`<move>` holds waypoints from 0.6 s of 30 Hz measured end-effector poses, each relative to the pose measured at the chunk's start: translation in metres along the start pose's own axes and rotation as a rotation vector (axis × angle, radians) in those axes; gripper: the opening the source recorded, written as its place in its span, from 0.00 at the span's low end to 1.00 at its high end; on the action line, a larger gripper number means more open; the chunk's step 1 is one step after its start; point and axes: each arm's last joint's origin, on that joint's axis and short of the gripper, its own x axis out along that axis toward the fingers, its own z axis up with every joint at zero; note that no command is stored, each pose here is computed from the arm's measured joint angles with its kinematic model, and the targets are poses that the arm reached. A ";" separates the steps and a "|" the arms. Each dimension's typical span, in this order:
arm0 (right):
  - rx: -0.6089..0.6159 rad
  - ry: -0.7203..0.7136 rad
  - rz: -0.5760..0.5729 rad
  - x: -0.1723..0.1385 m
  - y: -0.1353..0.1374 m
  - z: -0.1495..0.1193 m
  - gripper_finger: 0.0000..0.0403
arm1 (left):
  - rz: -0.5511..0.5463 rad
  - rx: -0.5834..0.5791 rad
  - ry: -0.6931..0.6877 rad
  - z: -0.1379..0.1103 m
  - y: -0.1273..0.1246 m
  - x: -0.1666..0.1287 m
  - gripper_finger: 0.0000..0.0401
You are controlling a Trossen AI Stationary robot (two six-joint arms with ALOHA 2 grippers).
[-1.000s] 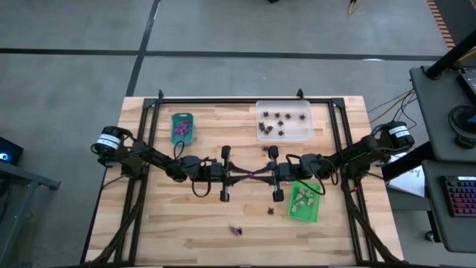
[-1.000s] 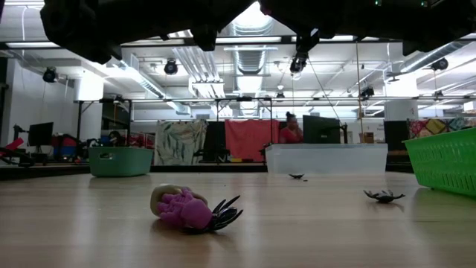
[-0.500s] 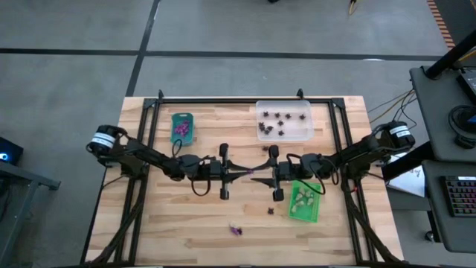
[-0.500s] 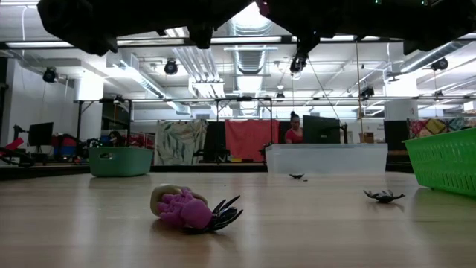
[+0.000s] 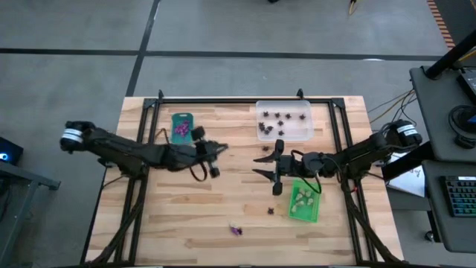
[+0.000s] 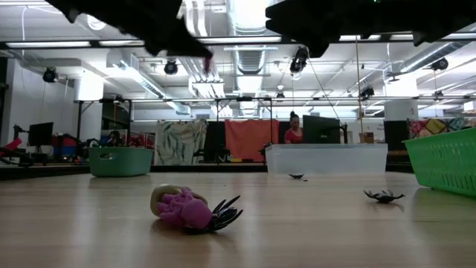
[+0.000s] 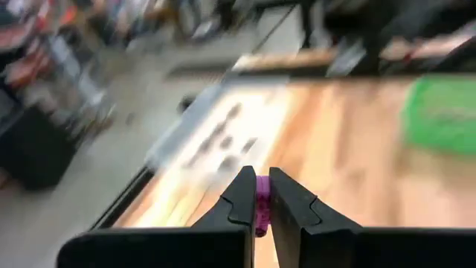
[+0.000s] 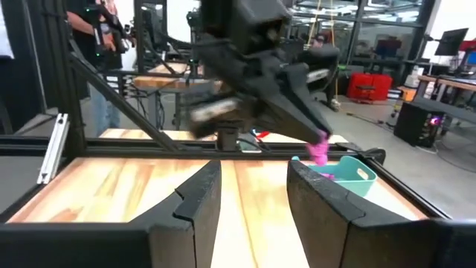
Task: Sort Halloween decoration
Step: Put the purple skeleton toy into the blue bin
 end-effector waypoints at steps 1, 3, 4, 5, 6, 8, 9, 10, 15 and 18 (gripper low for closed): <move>0.000 0.001 0.000 0.000 0.000 0.000 0.36 | 0.030 -0.009 0.048 -0.003 0.008 -0.002 0.00; 0.001 0.000 0.000 -0.001 0.000 0.001 0.36 | 0.092 -0.043 0.165 -0.012 0.026 -0.003 0.00; 0.002 0.000 -0.001 -0.001 0.000 0.001 0.37 | 0.131 -0.071 0.223 -0.018 0.035 -0.004 0.00; 0.002 0.001 -0.001 -0.001 0.000 0.001 0.37 | 0.173 -0.099 0.284 -0.024 0.045 -0.004 0.00; 0.001 0.003 0.000 0.000 0.000 0.001 0.37 | 0.219 -0.134 0.344 -0.030 0.054 -0.005 0.00; 0.002 0.008 0.000 0.000 0.000 0.000 0.37 | 0.321 -0.202 0.465 -0.043 0.074 -0.006 0.00; 0.005 0.013 0.001 0.000 0.000 -0.001 0.36 | 0.374 -0.238 0.522 -0.050 0.083 -0.007 0.00; 0.008 0.018 0.001 0.000 0.000 -0.001 0.36 | 0.432 -0.277 0.574 -0.056 0.092 -0.008 0.00; 0.011 0.022 0.001 0.000 0.000 -0.002 0.36 | 0.620 -0.429 0.763 -0.079 0.130 -0.012 0.00; 0.011 0.022 0.001 0.000 0.000 -0.002 0.37 | 0.588 -0.472 0.820 -0.087 0.142 -0.007 0.00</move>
